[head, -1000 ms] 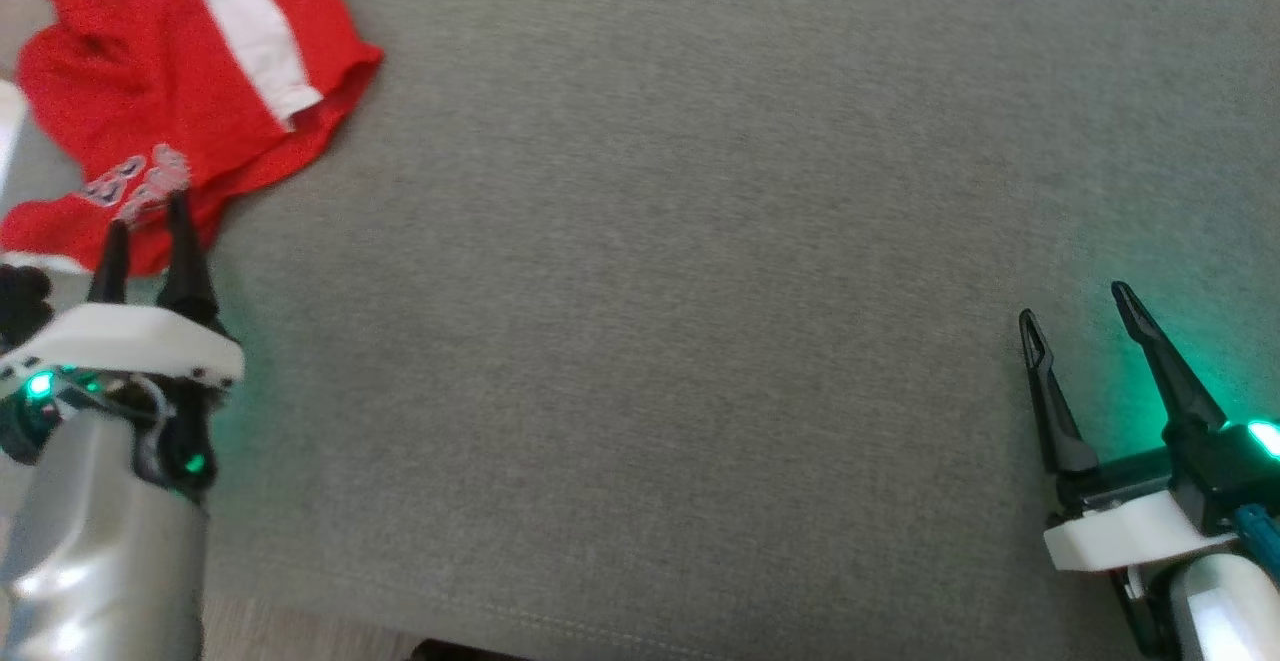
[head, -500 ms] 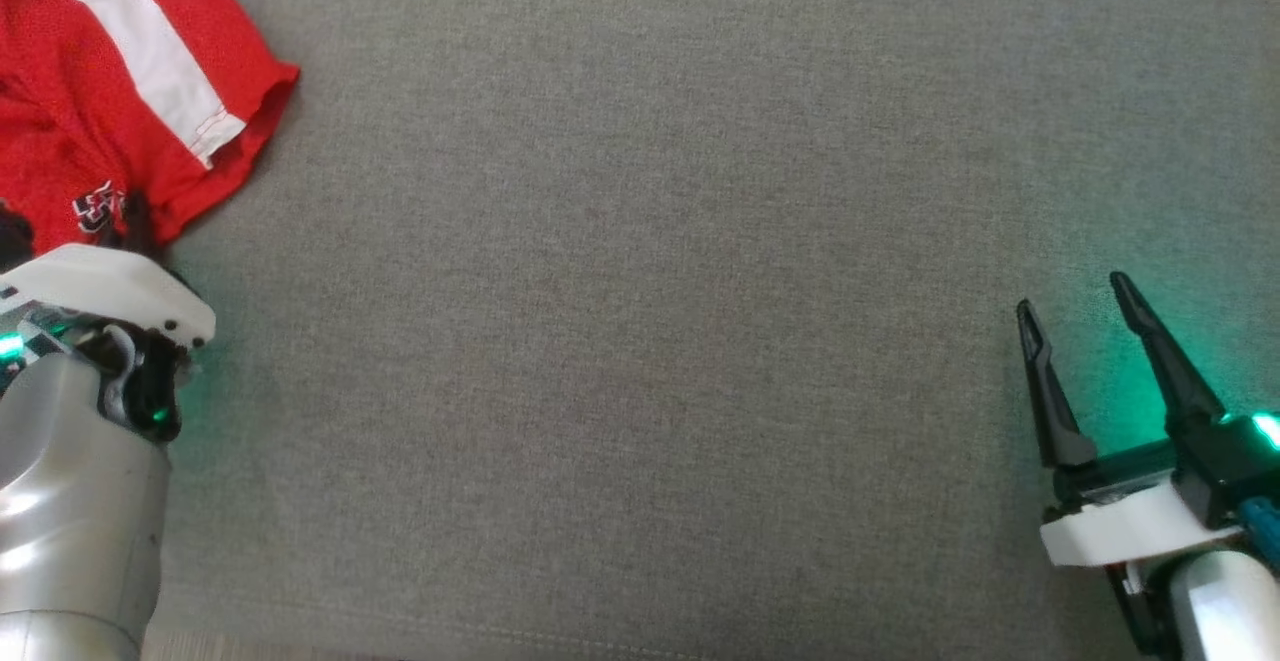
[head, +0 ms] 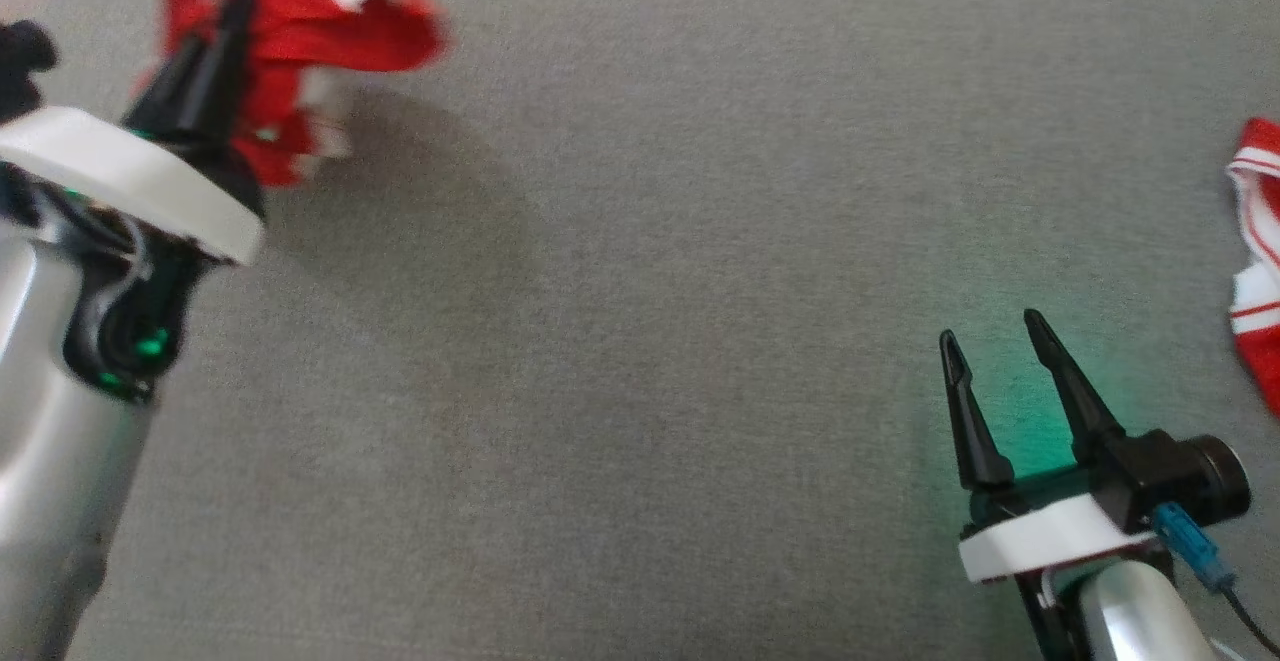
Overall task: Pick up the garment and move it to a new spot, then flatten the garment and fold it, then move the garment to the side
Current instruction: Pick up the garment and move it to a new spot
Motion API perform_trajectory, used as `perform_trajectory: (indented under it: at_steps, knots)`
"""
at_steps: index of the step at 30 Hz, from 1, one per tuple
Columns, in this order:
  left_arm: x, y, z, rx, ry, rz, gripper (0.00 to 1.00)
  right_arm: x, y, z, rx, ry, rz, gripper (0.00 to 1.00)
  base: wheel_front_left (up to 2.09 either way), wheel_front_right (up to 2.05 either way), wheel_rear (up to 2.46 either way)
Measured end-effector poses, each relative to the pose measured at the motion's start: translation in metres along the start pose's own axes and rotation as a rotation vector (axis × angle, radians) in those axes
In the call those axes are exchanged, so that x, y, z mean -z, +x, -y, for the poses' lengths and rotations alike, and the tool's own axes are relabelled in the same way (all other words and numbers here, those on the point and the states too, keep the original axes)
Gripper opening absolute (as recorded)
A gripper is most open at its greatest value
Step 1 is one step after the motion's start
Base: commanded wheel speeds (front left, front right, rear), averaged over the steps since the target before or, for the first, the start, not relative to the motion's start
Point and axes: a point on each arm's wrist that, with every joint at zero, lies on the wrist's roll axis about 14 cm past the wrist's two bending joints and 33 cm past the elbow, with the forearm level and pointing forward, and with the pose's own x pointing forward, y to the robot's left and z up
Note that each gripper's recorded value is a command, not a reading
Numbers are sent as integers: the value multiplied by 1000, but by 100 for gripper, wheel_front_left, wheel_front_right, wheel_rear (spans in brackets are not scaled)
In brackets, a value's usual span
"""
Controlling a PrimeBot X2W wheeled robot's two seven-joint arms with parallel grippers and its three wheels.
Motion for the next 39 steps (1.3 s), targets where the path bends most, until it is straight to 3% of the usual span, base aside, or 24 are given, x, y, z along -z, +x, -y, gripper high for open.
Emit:
perform_trajectory:
  at_steps: [1,2,12,16,20,26,30,36,37,38,39]
  knots:
    - [-4,-2,22,70,-7,-1,0,-4,-1,0,8,7,12,100,0,0,0]
    - [-4,-2,22,70,-7,-1,0,-4,-1,0,8,7,12,100,0,0,0]
    - [-8,-52,212,679,-128,-121,0,-24,-25,33,154,51,74,100,0,0,0]
    - [12,-69,251,828,-199,-251,0,-24,-37,52,224,71,76,100,0,0,0]
    - [36,-51,254,818,-204,-348,0,-23,-48,72,298,111,84,100,0,0,0]
    - [94,-33,284,849,-333,-492,0,-16,-60,90,367,137,67,100,0,0,0]
    - [135,-5,300,772,-397,-519,0,-15,-62,95,383,133,63,100,0,0,0]
    - [169,14,349,774,-423,-503,0,-20,-63,97,389,124,73,100,0,0,0]
    - [169,14,349,774,-423,-503,32,-20,-63,97,389,124,73,100,0,0,0]
    - [173,19,350,746,-430,-487,52,-19,-64,97,390,124,72,100,0,0,0]
    - [178,23,348,721,-426,-476,52,-19,-65,97,391,123,71,100,0,0,0]
